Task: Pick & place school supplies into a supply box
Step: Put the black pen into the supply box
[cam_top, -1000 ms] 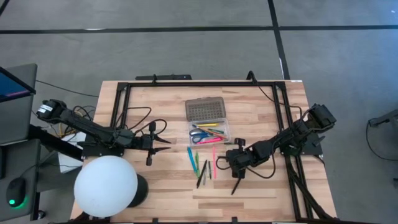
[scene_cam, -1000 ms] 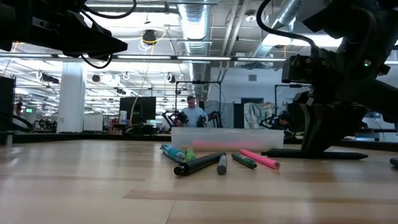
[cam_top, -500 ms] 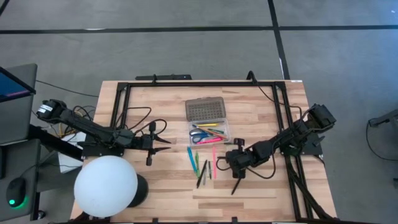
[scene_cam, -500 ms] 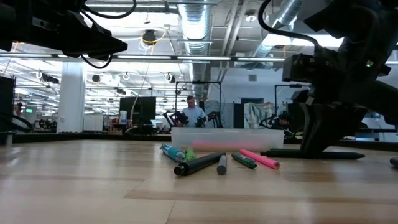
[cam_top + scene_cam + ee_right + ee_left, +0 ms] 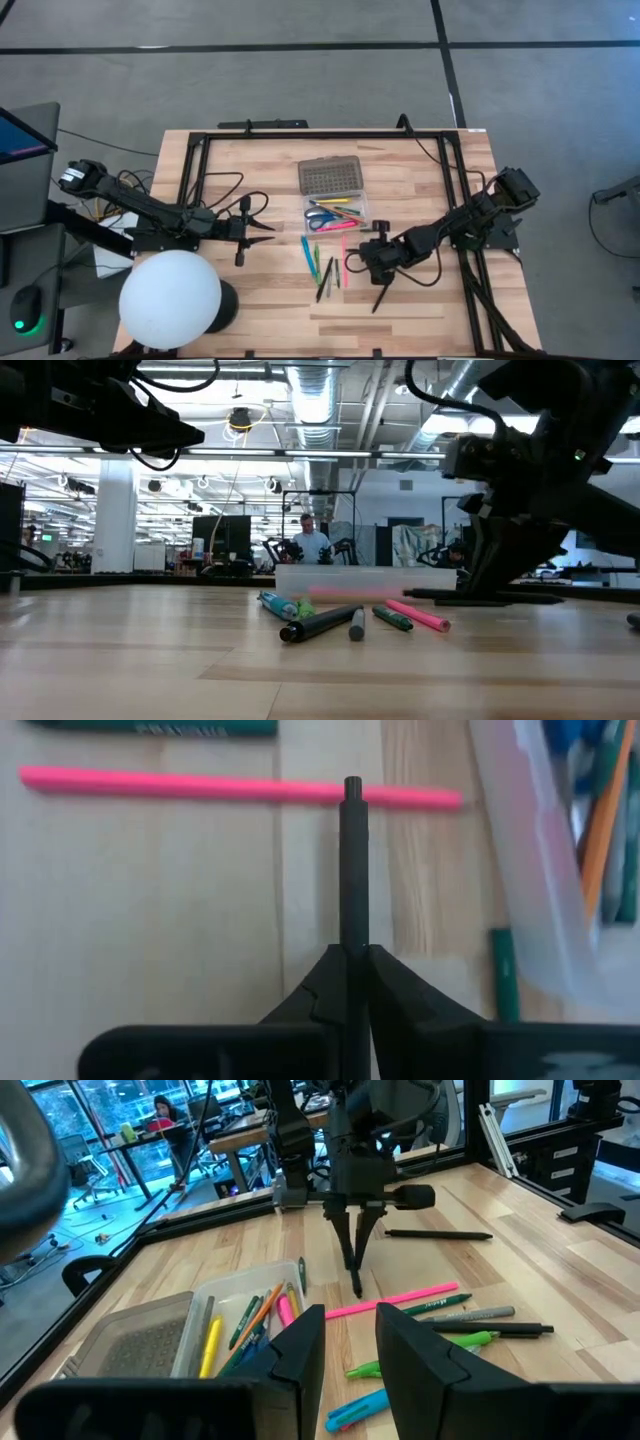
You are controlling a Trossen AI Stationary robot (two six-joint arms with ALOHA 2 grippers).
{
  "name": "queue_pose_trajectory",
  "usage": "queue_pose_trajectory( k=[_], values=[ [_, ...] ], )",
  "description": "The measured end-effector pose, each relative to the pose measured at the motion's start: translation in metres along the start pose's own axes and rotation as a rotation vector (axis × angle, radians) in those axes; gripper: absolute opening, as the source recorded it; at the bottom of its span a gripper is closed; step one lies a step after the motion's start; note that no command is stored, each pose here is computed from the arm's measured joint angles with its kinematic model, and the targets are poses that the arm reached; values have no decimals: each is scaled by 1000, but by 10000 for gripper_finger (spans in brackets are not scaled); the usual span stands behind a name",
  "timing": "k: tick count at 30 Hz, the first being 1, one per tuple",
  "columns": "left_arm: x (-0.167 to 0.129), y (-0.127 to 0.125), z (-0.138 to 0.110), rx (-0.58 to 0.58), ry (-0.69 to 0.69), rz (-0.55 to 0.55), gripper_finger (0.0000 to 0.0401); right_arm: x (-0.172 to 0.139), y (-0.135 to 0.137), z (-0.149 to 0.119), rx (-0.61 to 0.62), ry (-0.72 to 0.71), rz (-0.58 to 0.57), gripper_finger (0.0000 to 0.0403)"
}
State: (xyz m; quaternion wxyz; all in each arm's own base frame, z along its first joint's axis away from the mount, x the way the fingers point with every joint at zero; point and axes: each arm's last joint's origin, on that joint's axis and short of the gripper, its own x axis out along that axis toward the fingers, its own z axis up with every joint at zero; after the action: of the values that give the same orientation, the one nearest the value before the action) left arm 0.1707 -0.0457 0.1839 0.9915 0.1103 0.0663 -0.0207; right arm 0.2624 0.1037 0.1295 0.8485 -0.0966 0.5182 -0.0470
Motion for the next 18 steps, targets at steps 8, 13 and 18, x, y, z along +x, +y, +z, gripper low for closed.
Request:
queue_pose_trajectory(
  k=[8, 13, 18],
  values=[
    [0, 0, 0, -1, 0, 0, 87, -16, -1, 30, -115, -58, -50, 12],
    [0, 0, 0, -1, 0, 0, 87, -27, -15, 57, -161, -103, -128, 11],
    [0, 0, 0, -1, 0, 0, 87, -28, -42, 77, -123, -133, -166, 14]
  ],
)
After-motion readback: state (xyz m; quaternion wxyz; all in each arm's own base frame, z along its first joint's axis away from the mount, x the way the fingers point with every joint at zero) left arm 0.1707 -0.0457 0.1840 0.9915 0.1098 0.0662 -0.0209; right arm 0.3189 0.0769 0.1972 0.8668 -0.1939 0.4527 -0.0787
